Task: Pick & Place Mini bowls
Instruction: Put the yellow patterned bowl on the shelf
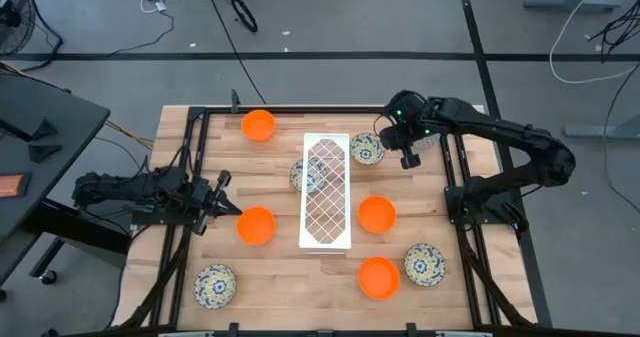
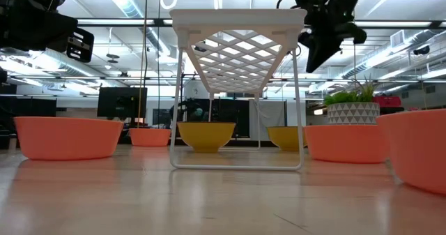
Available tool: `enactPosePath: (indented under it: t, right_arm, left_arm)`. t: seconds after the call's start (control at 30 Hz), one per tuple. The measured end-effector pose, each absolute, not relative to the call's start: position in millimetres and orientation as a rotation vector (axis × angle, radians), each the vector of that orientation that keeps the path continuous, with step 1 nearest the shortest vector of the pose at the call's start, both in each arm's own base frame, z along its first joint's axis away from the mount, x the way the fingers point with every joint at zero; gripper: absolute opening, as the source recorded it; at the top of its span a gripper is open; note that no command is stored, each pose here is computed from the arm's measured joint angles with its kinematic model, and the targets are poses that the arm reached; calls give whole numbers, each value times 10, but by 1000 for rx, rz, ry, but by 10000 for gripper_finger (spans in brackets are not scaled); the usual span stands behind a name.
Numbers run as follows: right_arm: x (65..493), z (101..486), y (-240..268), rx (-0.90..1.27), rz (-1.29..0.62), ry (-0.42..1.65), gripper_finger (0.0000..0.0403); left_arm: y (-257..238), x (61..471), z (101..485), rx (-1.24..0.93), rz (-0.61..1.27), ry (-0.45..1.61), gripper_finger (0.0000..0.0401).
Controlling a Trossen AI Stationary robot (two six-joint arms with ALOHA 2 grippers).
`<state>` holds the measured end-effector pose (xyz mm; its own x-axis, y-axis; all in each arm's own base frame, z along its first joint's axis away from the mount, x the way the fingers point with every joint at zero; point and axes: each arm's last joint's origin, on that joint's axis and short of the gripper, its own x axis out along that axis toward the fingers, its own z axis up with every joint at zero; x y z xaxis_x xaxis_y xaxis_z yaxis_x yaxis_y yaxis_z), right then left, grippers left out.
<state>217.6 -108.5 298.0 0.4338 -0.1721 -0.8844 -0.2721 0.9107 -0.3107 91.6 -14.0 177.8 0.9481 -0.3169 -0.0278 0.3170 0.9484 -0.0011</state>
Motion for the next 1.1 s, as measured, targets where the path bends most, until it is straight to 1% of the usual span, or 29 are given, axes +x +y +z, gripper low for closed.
enactPosePath:
  t: [0.23, 0.53, 0.73, 1.1]
  right_arm:
    - [2195, 2815, -1030, -512, 89, 1102, 0]
    - [2247, 2795, -854, -582, 79, 996, 0]
    - [2228, 2718, -740, -599, 70, 995, 0]
    - [2111, 2461, -626, -607, 120, 1030, 28]
  left_arm:
    - [-140, 916, 1779, 3, -322, 27, 14]
    - [-140, 916, 1779, 3, -322, 27, 14]
    - [-140, 916, 1779, 3, -322, 28, 14]
    - [-140, 916, 1778, 3, -323, 28, 14]
